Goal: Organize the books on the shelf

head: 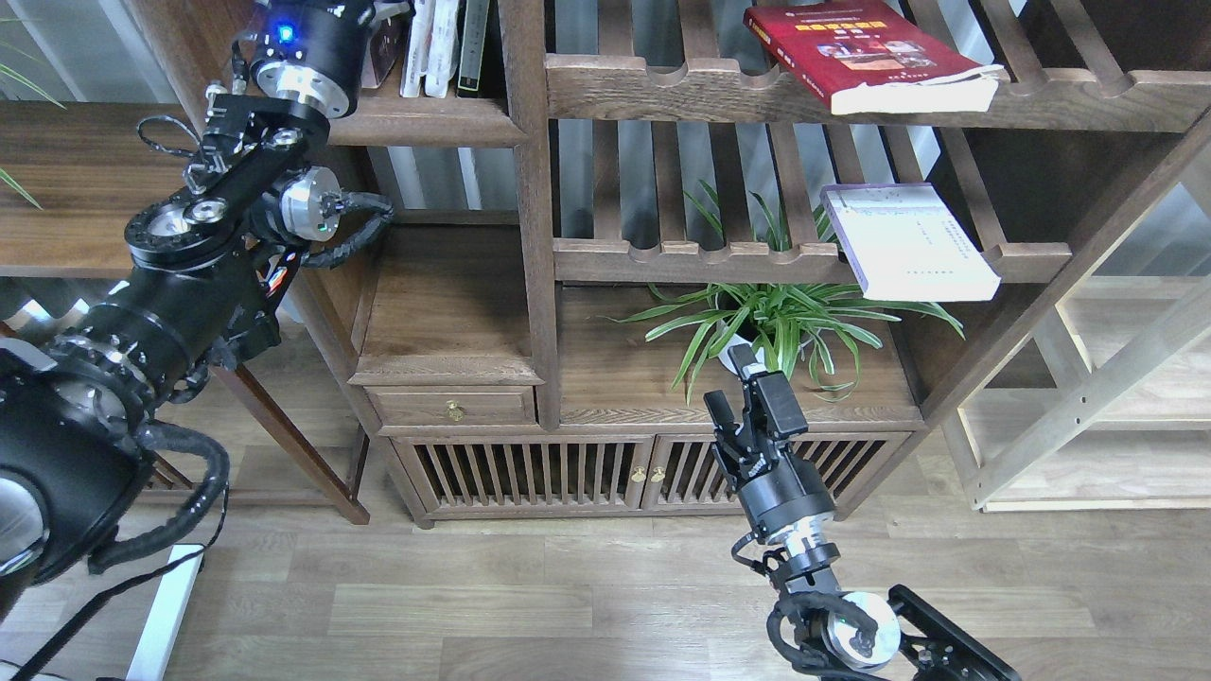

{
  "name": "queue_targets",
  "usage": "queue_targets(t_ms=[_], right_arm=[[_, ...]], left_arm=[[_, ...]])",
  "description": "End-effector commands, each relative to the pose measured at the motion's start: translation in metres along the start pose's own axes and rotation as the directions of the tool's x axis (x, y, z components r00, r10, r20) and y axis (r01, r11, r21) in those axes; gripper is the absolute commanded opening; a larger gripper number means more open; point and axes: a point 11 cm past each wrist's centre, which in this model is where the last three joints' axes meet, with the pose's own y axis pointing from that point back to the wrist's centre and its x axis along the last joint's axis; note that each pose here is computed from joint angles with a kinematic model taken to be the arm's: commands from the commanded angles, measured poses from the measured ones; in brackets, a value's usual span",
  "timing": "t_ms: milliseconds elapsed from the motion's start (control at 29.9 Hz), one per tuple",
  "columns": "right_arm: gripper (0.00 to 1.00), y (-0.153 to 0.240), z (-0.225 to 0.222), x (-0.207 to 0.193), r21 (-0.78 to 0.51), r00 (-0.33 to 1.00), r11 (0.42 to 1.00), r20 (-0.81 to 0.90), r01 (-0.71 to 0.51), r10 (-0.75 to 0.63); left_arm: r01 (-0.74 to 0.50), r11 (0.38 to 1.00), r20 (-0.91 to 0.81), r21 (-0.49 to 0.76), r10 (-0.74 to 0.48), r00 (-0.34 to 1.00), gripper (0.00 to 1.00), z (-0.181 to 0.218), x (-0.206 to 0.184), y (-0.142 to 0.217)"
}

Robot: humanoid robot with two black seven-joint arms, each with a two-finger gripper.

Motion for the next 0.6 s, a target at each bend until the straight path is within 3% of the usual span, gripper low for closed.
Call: queue_targets(t_ms=[0, 267, 568], right_arm=[[0.97, 0.0, 0.0, 0.0, 0.0, 1.0, 1.0, 0.0, 0.0, 0.0], [0.97, 0.004, 0.001, 0.004, -0.001, 1.0, 1.0, 0.002, -0.012, 0.012], [0.97, 0.008, -0.001, 0.006, 0.003, 1.0, 1.0, -0.001, -0.02, 0.02]], left_arm=[[0.003, 1.0, -0.002, -0.016, -0.003, 1.0, 0.34, 0.007, -0.002, -0.003], [0.008, 0.999, -0.01, -0.05, -0.008, 1.0, 0.37, 0.023, -0.005, -0.01], [0.016, 0.984, -0.059, -0.177, -0.027, 0.998, 0.38, 0.092, -0.018, -0.04]])
